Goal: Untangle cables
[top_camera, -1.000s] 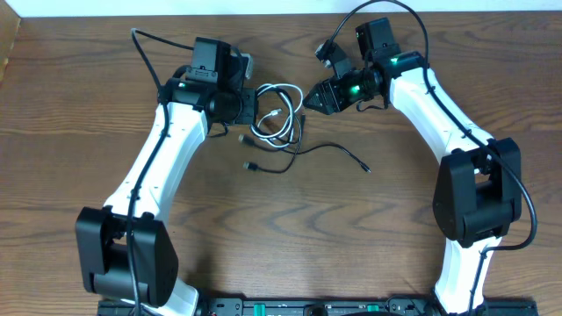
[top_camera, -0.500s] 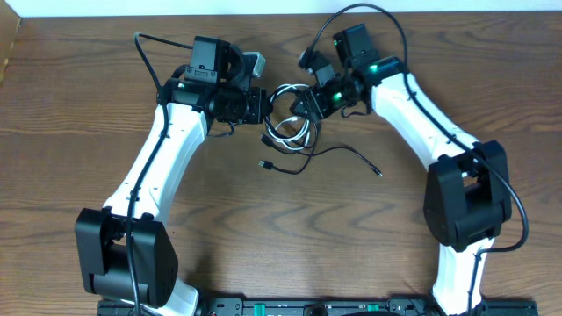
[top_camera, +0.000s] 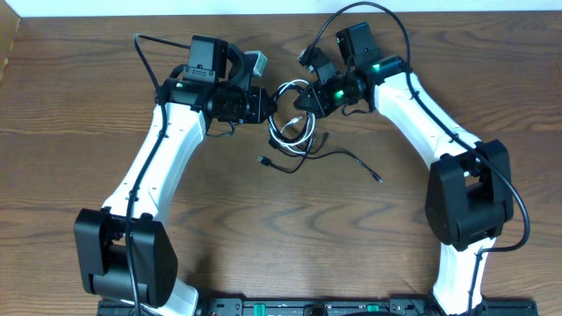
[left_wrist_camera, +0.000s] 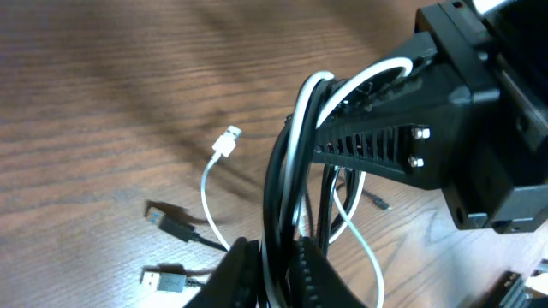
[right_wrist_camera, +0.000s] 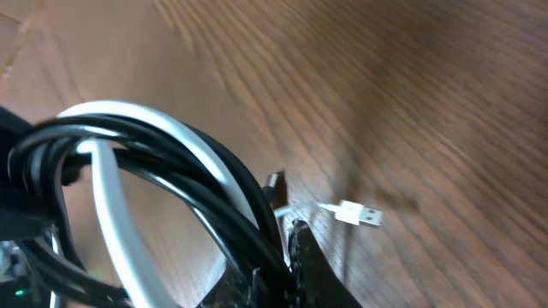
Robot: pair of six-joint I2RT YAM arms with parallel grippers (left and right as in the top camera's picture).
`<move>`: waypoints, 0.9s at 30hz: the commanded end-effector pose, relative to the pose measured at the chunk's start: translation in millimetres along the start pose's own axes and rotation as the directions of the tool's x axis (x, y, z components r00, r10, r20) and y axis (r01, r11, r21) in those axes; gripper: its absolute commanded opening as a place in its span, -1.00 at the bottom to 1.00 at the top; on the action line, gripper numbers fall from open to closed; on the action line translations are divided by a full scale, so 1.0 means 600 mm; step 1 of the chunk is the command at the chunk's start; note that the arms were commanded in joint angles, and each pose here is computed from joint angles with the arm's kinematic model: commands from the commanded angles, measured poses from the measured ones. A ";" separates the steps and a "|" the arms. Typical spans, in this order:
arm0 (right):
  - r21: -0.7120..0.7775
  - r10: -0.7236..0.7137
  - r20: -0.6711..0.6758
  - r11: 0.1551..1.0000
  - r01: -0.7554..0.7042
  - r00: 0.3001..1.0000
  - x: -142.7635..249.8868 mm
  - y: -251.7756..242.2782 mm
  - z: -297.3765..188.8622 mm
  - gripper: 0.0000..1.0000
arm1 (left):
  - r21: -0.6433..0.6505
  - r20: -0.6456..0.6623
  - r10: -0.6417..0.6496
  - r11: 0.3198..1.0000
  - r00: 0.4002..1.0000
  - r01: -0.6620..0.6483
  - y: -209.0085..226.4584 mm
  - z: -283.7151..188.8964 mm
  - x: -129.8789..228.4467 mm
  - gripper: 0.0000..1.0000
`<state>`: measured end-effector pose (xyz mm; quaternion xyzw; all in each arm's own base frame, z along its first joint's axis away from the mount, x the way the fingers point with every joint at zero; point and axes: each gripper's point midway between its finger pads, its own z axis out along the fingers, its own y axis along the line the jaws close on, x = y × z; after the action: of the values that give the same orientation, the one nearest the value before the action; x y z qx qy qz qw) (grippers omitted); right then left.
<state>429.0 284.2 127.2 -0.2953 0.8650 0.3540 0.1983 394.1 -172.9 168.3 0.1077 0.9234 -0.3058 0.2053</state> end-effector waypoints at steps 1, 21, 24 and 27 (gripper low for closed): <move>-0.114 0.009 0.030 0.993 -0.005 1.000 -0.010 0.024 -0.012 -0.98 | 0.036 0.007 -0.024 0.999 1.000 0.024 -0.015 -0.006 -0.007 -0.29; -0.045 0.004 0.031 0.999 -0.002 1.000 -0.011 0.004 -0.010 -0.98 | -0.123 -0.141 -0.110 0.988 0.984 0.093 -0.017 0.020 0.069 -0.24; -0.044 0.010 0.033 0.999 -0.009 0.999 -0.012 0.002 -0.011 -0.98 | -0.126 -0.172 -0.111 0.988 0.979 0.090 -0.024 0.022 0.083 -0.15; -0.044 0.010 0.033 0.999 -0.009 0.999 -0.012 0.002 -0.011 -0.98 | -0.132 -0.202 -0.128 0.986 0.971 0.102 -0.025 0.020 0.097 -0.07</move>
<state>431.3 283.5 133.7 -0.2934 0.8557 0.3748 0.2029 344.4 -191.9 142.6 0.0795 0.9571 -0.2596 0.1014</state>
